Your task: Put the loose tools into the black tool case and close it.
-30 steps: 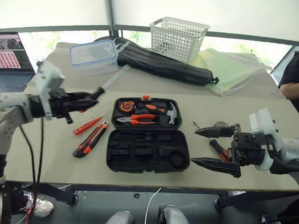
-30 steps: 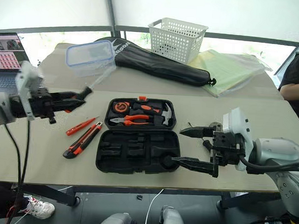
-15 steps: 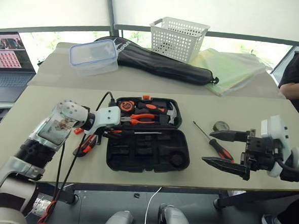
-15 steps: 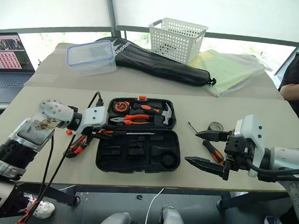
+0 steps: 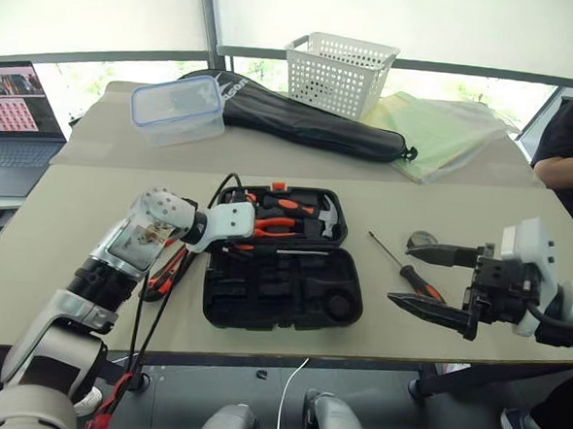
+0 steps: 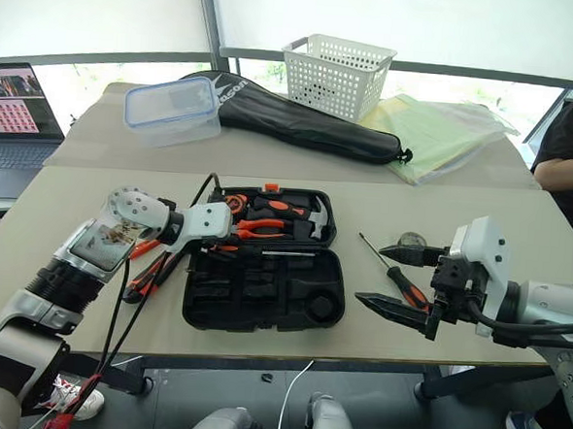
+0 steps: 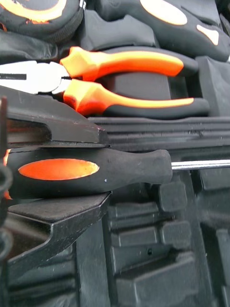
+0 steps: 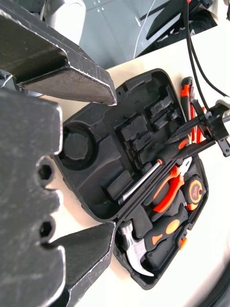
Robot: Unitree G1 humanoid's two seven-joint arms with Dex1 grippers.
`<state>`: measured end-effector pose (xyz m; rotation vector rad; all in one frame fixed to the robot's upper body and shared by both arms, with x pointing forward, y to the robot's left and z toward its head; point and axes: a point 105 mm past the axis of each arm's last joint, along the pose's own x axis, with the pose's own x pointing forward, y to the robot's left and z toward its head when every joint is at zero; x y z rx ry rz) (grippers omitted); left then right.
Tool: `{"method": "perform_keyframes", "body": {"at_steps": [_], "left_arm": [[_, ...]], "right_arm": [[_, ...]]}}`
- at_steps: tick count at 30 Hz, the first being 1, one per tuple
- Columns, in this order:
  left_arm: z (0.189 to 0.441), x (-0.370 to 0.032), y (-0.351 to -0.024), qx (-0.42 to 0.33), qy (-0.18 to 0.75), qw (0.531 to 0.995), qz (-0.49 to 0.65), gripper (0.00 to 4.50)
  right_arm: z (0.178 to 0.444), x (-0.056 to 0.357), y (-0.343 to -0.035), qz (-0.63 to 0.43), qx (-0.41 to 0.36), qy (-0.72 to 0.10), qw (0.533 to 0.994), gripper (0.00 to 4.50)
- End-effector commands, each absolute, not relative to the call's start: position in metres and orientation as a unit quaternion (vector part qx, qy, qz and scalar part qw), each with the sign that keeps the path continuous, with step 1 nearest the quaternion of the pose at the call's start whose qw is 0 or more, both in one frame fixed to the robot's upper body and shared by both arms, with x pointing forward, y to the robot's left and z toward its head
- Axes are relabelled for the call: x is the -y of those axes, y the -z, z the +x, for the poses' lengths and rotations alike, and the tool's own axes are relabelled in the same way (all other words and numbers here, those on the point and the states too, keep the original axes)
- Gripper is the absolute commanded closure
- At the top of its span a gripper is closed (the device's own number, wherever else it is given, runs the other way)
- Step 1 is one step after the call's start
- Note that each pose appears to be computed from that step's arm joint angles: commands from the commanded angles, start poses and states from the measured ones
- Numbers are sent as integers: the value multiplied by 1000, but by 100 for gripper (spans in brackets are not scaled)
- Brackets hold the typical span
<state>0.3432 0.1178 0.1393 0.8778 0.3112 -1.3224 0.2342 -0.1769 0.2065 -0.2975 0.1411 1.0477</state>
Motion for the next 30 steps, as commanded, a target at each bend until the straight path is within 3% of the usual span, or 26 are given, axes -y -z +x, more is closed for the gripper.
{"method": "perform_keyframes", "body": {"at_steps": [1, 4, 6, 14, 19, 22, 30], "left_arm": [[339, -119, -147, -130, 594, 688, 395, 362], [342, -119, -147, -133, 587, 694, 394, 362], [345, -120, -148, -134, 580, 700, 395, 261], [346, -113, -166, -115, 585, 710, 376, 2], [347, -110, -166, -111, 584, 704, 388, 2], [352, -103, -167, -101, 585, 712, 375, 78], [361, -93, -152, -96, 586, 708, 383, 376]], "right_arm": [[235, 172, -213, -152, -46, -501, 850, 0], [236, 171, -213, -151, -45, -501, 851, 0], [237, 170, -213, -151, -43, -501, 851, 0], [236, 169, -214, -146, -42, -505, 850, 0], [235, 168, -214, -142, -39, -505, 850, 0], [236, 168, -214, -141, -38, -504, 851, 0], [238, 167, -212, -140, -38, -501, 853, 0]]}}
